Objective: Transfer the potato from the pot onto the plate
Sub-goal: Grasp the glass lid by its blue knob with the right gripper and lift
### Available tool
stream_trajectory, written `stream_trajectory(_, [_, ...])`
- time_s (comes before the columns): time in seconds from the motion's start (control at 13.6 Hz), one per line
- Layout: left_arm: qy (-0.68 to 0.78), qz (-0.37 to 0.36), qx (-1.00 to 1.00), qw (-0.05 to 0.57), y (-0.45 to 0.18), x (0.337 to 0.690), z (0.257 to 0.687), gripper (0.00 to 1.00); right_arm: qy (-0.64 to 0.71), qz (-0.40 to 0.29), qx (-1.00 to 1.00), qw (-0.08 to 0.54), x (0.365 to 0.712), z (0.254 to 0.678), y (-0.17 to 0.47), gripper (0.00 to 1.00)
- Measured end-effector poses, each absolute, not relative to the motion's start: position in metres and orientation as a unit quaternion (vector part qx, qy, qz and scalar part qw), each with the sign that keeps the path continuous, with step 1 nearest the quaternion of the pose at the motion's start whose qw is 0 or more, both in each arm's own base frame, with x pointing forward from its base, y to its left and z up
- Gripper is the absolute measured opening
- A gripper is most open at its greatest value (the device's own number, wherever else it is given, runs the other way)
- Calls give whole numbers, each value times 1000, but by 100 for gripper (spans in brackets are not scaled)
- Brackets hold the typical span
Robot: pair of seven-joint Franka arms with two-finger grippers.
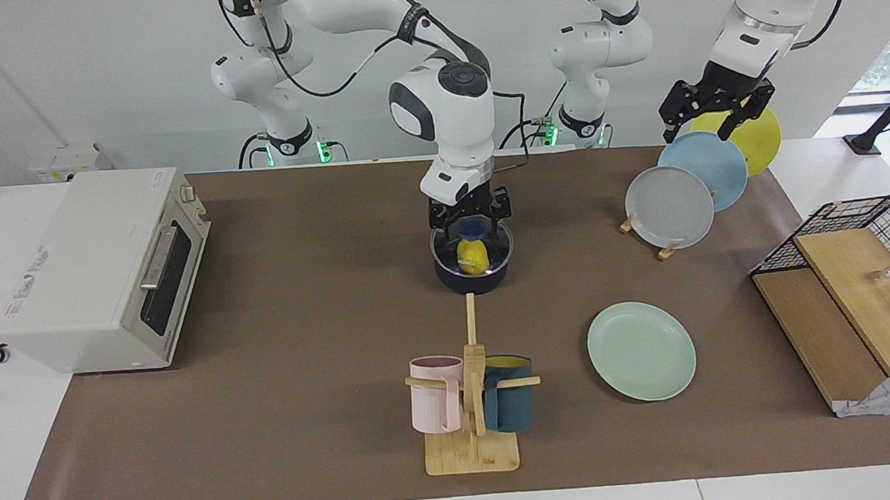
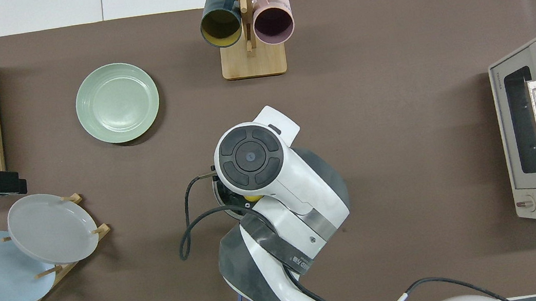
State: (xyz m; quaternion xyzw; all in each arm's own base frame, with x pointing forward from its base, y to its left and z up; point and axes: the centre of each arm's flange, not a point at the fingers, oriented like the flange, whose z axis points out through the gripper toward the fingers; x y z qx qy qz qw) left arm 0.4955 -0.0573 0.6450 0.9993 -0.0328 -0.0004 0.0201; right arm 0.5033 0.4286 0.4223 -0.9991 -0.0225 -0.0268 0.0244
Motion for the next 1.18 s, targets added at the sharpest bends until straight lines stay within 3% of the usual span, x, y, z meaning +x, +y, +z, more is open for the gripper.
stream_trajectory(0.51, [-41, 10, 999, 22, -67, 498, 639, 100, -36, -22, -999, 19, 488, 399, 439, 100])
stream_trajectory(0.59, [-45, 6, 999, 21, -71, 497, 633, 100, -38, -23, -999, 16, 488, 398, 438, 93])
stream_trajectory(0.74, [-47, 2, 999, 21, -74, 495, 626, 100, -42, -27, -999, 11, 488, 398, 438, 66])
stream_trajectory(0.88, [-47, 3, 999, 21, -74, 494, 626, 100, -44, -30, -999, 7, 489, 397, 437, 60])
stream_trajectory(1.18, [-49, 3, 999, 21, -76, 493, 626, 100, -38, -34, -999, 7, 496, 408, 433, 60])
